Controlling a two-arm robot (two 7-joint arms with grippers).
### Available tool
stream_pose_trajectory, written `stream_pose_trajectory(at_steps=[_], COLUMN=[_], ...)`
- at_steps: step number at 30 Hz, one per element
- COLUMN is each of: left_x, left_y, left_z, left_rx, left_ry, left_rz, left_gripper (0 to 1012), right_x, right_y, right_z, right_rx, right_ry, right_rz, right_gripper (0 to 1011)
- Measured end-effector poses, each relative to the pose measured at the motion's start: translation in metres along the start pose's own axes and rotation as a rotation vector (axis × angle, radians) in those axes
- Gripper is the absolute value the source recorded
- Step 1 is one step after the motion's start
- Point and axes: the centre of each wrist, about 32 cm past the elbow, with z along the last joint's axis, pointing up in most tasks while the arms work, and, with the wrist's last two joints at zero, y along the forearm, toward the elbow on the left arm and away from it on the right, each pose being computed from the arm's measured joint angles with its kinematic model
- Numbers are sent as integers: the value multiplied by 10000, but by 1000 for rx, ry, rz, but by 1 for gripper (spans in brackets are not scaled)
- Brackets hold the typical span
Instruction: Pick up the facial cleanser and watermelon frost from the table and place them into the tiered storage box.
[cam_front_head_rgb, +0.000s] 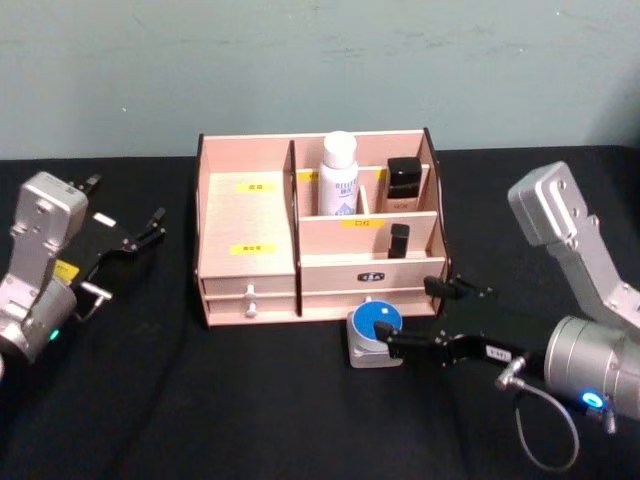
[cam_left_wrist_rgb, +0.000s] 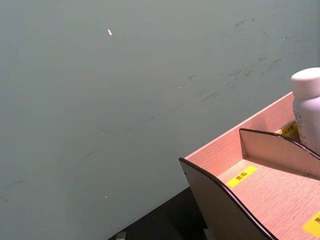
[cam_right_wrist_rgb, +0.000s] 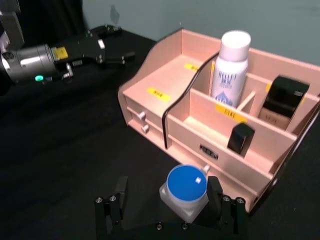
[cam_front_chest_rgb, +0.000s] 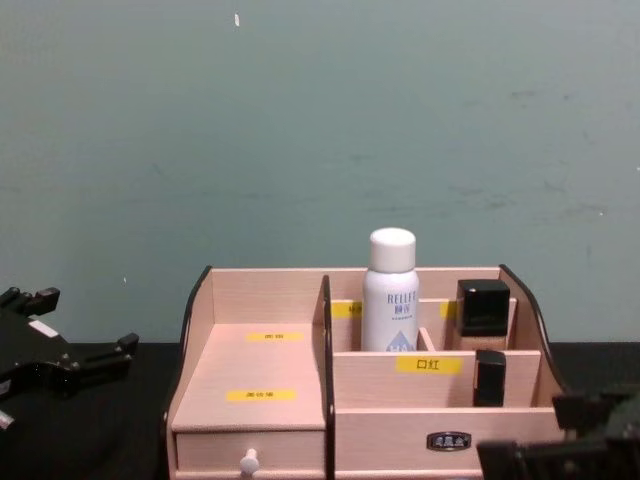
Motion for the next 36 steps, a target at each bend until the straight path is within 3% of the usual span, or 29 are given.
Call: stream_pose_trajectory(at_steps=[8,19,36], left_x=[0,0,0], left_y=[0,0,0], left_z=[0,0,0], left_rx=[0,0,0], left_ry=[0,0,0], left_rz=[0,0,0], left_gripper=[1001,1001,1001], right_x=[-37,-45,-3], right_y=[3,133,455], right_z=[-101,-283,-276], right_rx=[-41,-112,-135], right_ry=[6,19,8], right_rz=[-11,-34,-57], right_gripper=[1002,1002,1002])
